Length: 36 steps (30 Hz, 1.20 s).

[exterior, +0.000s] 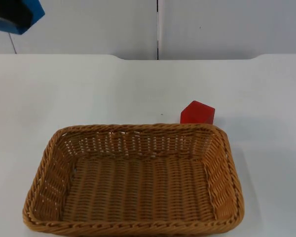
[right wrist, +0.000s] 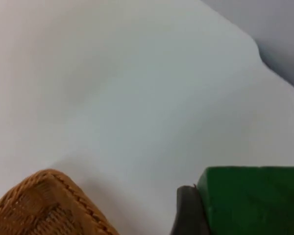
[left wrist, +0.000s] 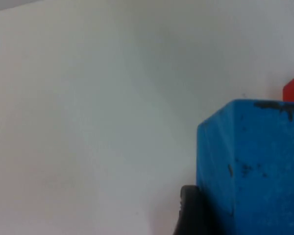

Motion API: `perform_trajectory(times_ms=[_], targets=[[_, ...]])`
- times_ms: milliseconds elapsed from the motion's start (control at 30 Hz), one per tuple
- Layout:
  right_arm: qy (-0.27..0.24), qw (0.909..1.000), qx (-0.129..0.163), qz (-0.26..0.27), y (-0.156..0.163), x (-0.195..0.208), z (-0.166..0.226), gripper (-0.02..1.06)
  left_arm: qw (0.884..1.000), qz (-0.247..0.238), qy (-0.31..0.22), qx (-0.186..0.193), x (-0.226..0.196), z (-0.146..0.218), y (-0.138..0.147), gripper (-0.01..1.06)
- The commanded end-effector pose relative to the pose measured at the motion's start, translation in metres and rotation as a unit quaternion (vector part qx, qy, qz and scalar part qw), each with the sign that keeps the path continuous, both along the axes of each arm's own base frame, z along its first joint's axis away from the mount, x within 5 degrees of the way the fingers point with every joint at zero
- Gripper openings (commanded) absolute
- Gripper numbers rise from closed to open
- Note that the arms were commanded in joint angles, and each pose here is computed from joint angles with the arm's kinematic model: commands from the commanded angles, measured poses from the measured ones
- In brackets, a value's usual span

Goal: Pick up one cube with each hand and place exactly two cubes into the same basket, leaving the remaining cube outside.

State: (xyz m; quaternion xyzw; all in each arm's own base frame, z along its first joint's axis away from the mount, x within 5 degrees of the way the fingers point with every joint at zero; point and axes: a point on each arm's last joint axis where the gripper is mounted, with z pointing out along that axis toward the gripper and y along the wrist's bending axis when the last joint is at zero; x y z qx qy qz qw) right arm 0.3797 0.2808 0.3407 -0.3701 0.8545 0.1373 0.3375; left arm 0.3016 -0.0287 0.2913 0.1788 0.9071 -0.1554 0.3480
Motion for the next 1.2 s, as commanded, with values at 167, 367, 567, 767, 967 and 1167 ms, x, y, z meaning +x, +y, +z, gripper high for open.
perform_trajectory(times_ms=[167, 367, 567, 767, 967, 1167], targets=[[0.009, 0.9999, 0.004, -0.007, -0.007, -0.014, -0.013, 0.00, 1.000, 0.010, 0.011, -0.017, -0.019, -0.004, -0.002, 0.00], [0.000, 0.9999, 0.013, -0.011, -0.019, -0.040, -0.025, 0.00, 0.999, 0.014, 0.025, -0.030, -0.035, -0.014, -0.004, 0.00], [0.017, 0.9997, 0.008, -0.012, -0.029, -0.066, -0.053, 0.00, 0.998, 0.014, 0.044, -0.044, -0.046, -0.022, -0.007, 0.00], [0.036, 0.9992, 0.001, -0.017, -0.033, -0.072, -0.073, 0.00, 0.997, -0.017, 0.059, -0.051, -0.053, -0.022, -0.018, 0.00], [0.060, 0.9981, 0.000, -0.017, -0.035, -0.078, -0.088, 0.00, 0.995, -0.062, 0.065, -0.047, -0.059, -0.024, -0.040, 0.00], [0.074, 0.9971, -0.017, -0.008, -0.034, -0.090, -0.108, 0.00, 0.993, -0.088, 0.068, -0.043, -0.064, -0.026, -0.053, 0.00]])
